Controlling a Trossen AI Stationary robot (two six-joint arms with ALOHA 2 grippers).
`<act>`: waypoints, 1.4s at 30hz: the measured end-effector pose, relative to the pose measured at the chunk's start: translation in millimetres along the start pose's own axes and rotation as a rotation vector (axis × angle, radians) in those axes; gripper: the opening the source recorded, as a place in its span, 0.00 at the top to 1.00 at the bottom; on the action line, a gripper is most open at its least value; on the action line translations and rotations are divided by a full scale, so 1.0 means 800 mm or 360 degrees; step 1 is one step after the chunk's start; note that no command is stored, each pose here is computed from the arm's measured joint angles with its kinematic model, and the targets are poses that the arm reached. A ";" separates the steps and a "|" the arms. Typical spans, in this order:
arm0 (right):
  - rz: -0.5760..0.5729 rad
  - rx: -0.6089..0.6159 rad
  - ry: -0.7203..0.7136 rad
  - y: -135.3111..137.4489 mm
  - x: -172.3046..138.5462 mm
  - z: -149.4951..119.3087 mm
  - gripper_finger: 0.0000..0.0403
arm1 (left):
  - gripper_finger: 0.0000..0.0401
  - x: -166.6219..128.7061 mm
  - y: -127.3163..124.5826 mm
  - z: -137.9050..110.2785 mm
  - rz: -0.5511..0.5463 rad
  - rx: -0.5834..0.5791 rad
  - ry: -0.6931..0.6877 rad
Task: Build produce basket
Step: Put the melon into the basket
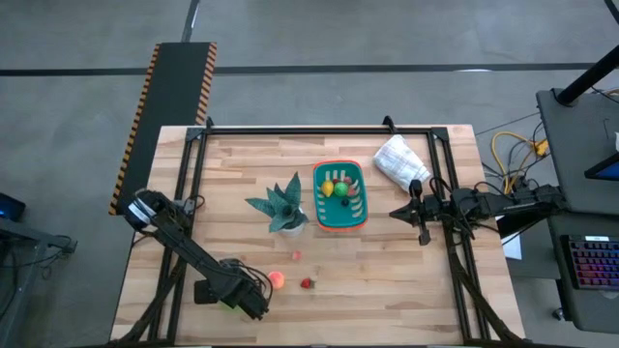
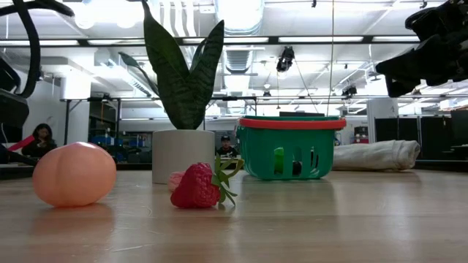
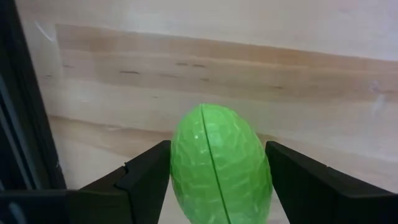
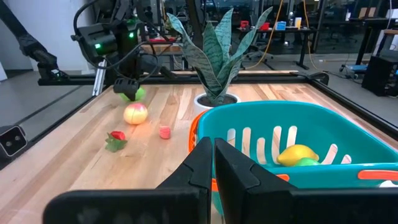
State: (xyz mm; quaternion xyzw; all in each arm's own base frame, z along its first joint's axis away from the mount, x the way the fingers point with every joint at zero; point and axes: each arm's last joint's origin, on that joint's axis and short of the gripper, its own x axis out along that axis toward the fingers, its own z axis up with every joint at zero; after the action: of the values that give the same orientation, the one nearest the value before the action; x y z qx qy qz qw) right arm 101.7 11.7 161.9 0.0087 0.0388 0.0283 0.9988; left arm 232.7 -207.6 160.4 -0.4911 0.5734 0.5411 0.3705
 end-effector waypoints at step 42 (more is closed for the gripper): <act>0.0001 0.0084 0.0003 0.000 0.000 0.000 0.98 | 0.39 0.003 0.009 -0.008 0.0152 0.0113 0.0191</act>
State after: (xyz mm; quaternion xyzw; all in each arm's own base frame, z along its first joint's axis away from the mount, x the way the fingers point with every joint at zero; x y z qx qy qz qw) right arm 101.7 11.7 161.6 0.0351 0.0405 0.0276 0.9982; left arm 226.1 -214.8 161.1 -0.4814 0.6362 0.5069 0.3265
